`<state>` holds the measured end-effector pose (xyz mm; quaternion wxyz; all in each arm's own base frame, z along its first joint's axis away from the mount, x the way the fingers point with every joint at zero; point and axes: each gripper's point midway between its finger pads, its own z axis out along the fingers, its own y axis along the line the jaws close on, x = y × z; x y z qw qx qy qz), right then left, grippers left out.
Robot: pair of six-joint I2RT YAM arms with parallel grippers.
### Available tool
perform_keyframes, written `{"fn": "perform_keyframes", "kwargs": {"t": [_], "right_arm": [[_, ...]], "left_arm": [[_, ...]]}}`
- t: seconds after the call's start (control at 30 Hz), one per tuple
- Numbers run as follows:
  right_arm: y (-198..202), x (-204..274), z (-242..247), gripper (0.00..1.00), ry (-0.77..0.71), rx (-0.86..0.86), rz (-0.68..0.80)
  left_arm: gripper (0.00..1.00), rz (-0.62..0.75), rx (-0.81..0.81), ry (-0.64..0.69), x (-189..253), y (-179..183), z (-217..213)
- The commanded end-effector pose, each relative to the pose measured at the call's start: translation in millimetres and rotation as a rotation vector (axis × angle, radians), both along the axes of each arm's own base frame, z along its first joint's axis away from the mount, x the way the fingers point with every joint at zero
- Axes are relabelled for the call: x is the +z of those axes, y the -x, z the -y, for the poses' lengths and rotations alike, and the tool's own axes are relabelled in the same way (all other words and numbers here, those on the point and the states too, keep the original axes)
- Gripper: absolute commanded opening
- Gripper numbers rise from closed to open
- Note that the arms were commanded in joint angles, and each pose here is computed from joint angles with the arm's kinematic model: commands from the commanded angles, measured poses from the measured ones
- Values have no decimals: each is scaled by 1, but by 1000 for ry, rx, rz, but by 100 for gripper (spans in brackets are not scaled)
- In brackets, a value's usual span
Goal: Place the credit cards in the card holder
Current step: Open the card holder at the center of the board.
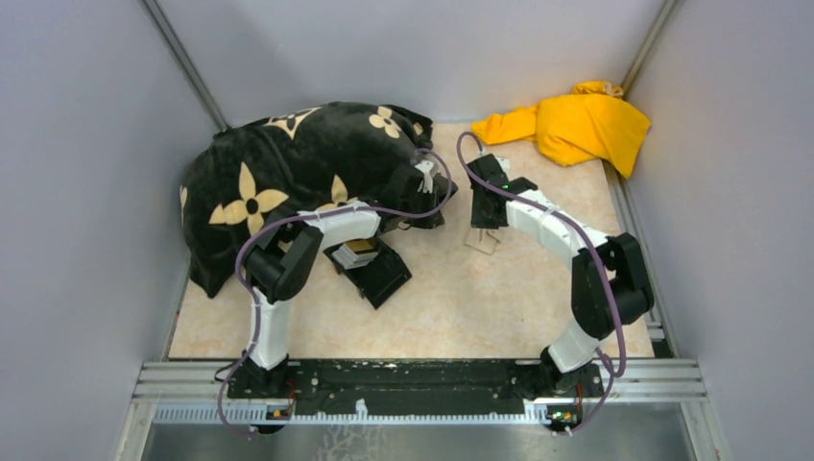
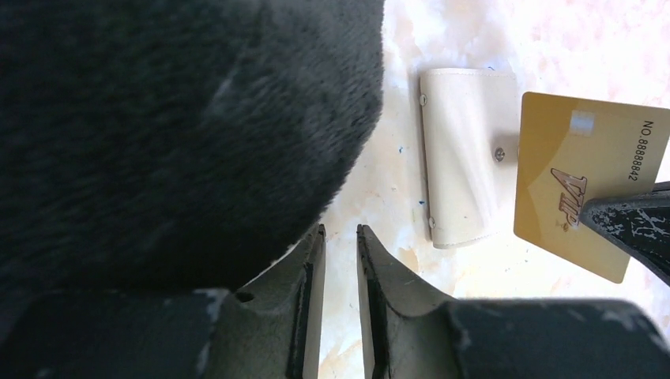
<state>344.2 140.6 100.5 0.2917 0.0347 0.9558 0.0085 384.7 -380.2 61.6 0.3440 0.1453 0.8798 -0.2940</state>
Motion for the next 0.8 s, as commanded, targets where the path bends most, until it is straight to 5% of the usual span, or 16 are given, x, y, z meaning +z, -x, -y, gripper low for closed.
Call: {"fn": "perform_keyframes", "kwargs": {"t": [0.0, 0.77], "right_arm": [[-11, 14, 2, 0, 50, -19, 16], [-14, -3, 25, 0, 120, -100, -65]], "left_arm": [[27, 39, -23, -35, 1, -5, 12], [23, 31, -83, -78, -22, 3, 46]]}}
